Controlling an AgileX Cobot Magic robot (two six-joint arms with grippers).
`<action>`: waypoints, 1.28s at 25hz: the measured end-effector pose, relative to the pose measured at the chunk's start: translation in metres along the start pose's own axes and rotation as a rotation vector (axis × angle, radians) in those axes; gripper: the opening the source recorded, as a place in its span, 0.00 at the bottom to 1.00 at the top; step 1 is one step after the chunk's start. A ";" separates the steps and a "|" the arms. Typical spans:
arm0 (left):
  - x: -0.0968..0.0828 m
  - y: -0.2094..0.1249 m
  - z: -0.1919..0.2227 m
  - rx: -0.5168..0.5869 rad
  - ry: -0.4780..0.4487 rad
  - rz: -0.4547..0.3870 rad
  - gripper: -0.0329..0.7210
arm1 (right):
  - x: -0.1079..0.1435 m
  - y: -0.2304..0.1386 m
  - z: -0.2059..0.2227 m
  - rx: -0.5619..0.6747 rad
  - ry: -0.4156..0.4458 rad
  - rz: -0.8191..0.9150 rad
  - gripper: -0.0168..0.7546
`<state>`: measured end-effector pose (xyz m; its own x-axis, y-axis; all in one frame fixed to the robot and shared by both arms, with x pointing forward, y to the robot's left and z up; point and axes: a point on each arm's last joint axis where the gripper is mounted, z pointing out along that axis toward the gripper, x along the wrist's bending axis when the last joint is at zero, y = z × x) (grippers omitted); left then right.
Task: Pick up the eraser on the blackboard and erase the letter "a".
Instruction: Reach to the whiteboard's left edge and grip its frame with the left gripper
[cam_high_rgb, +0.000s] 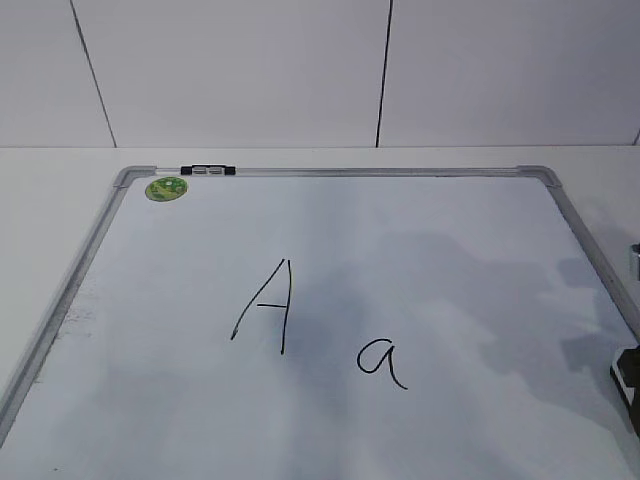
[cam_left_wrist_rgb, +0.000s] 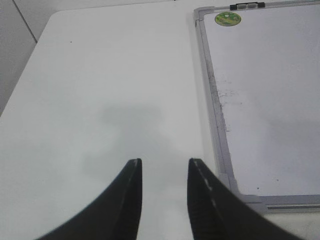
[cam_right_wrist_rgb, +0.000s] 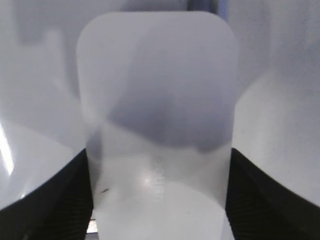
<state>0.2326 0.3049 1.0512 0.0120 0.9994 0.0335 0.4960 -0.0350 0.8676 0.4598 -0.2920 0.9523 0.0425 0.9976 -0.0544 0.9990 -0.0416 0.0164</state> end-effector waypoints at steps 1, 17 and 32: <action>0.000 0.000 0.000 0.000 0.000 0.000 0.36 | 0.000 0.000 0.000 0.000 0.000 0.000 0.76; 0.000 0.000 0.000 0.000 0.000 0.000 0.36 | 0.000 0.011 -0.017 0.001 0.000 0.017 0.75; 0.000 0.000 0.000 0.000 0.000 0.000 0.35 | 0.004 0.010 -0.022 0.012 0.046 0.040 0.75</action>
<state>0.2326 0.3049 1.0512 0.0120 0.9994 0.0335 0.4960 -0.0350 0.8676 0.4700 -0.2872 0.9746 0.0820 0.9966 -0.0077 0.9966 -0.0819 0.0053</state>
